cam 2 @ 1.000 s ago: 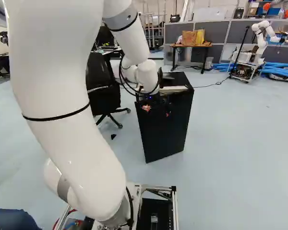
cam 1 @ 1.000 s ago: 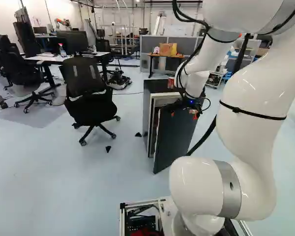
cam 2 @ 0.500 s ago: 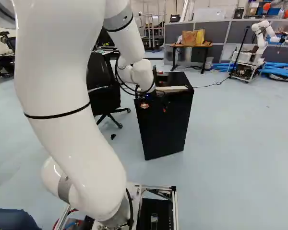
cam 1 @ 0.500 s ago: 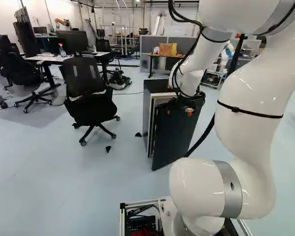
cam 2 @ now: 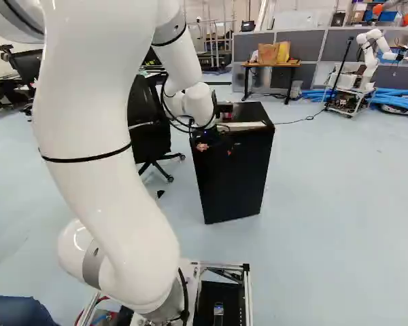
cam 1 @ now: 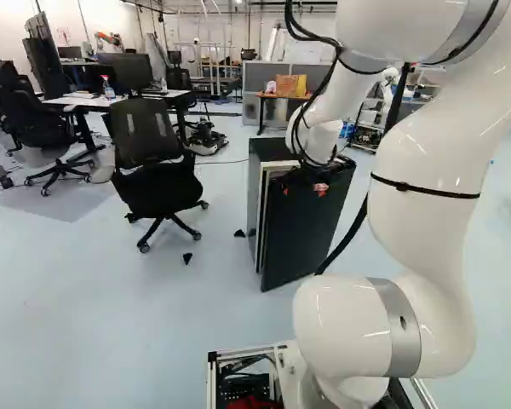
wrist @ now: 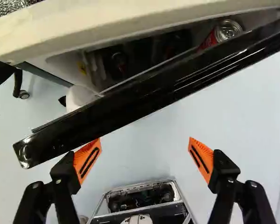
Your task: Grab a drink from the fridge
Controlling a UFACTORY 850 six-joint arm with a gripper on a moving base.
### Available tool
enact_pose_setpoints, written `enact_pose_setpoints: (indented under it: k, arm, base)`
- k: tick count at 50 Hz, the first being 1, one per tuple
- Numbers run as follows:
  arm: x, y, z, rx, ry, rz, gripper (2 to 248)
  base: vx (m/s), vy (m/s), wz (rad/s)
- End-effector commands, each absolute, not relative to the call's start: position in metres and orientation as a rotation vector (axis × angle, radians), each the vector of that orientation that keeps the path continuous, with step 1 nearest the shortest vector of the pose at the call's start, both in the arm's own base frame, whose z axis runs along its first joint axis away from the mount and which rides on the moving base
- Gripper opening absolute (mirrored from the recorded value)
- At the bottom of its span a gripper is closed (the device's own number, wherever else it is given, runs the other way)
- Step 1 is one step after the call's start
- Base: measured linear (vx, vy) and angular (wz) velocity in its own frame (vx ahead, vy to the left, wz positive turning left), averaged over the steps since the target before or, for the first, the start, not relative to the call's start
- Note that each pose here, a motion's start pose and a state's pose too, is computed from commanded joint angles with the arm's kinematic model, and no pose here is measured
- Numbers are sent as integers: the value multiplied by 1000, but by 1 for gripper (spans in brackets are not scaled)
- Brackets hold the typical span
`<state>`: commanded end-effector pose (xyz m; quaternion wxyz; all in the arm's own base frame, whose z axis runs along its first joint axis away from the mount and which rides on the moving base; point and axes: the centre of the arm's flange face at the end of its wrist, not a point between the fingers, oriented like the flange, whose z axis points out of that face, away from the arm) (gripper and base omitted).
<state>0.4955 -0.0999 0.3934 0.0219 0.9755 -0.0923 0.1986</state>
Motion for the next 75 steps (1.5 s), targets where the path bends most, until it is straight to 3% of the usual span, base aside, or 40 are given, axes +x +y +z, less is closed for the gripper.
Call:
enact_pose_setpoints:
  k: [49,75]
  arm:
    - [549,-100,392,3011,-255,682,247]
    - [554,-100,393,2998,-252,726,247]
  base:
    - [0,0,0]
    - [0,0,0]
